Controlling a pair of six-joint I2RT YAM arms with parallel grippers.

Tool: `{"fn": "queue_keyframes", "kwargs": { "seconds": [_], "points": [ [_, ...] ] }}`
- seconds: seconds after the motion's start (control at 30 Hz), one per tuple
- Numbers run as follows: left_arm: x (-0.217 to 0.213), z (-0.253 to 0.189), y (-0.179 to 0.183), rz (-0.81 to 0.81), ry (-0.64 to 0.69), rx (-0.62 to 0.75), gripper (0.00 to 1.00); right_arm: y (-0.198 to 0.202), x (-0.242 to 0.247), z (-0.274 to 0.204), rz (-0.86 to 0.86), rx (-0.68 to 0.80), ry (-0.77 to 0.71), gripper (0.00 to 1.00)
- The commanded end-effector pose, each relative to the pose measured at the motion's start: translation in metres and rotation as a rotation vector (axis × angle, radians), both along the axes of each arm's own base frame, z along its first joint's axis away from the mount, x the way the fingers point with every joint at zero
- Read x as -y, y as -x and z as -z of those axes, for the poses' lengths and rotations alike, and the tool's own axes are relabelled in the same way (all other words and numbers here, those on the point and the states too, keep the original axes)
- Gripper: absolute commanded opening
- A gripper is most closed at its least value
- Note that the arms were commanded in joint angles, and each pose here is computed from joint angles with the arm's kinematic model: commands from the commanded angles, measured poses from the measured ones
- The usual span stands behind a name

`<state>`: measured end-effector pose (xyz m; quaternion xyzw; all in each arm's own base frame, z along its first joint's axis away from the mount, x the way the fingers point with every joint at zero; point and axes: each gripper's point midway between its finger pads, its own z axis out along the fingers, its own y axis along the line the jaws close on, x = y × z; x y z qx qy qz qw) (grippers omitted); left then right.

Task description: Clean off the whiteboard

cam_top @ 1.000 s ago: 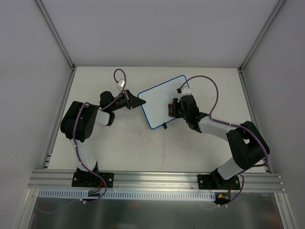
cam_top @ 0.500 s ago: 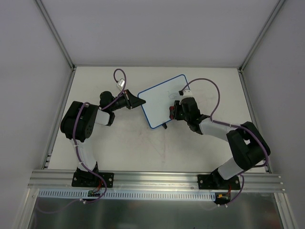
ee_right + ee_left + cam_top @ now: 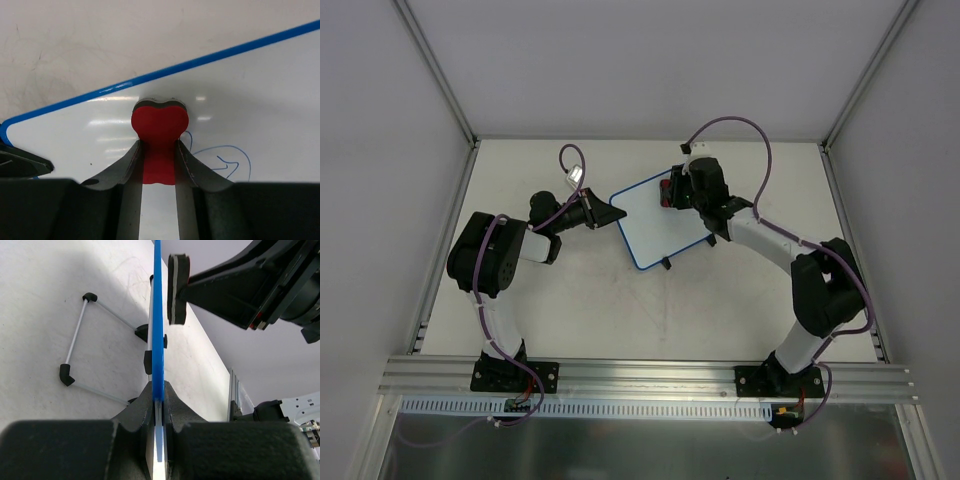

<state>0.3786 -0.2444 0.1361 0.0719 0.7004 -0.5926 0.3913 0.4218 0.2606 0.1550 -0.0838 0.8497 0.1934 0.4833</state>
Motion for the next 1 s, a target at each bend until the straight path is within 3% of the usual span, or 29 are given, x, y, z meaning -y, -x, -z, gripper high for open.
{"fn": "queue_keyframes", "kwargs": {
  "seconds": [0.0, 0.3, 0.7, 0.97],
  "points": [
    [0.009, -0.023, 0.015, 0.094, 0.023, 0.145, 0.0, -0.012, -0.002, -0.012, -0.001, 0.01, 0.025, 0.0],
    [0.009, -0.023, 0.016, 0.097, 0.023, 0.146, 0.0, -0.006, 0.027, 0.031, 0.041, -0.088, 0.024, 0.0],
    [0.009, -0.022, 0.017, 0.099, 0.025, 0.144, 0.0, 0.065, 0.074, 0.1, 0.126, -0.177, -0.015, 0.0],
    [0.009, -0.023, 0.017, 0.097, 0.026, 0.148, 0.0, 0.07, 0.077, 0.108, 0.129, -0.179, -0.019, 0.0]
  ]
}}
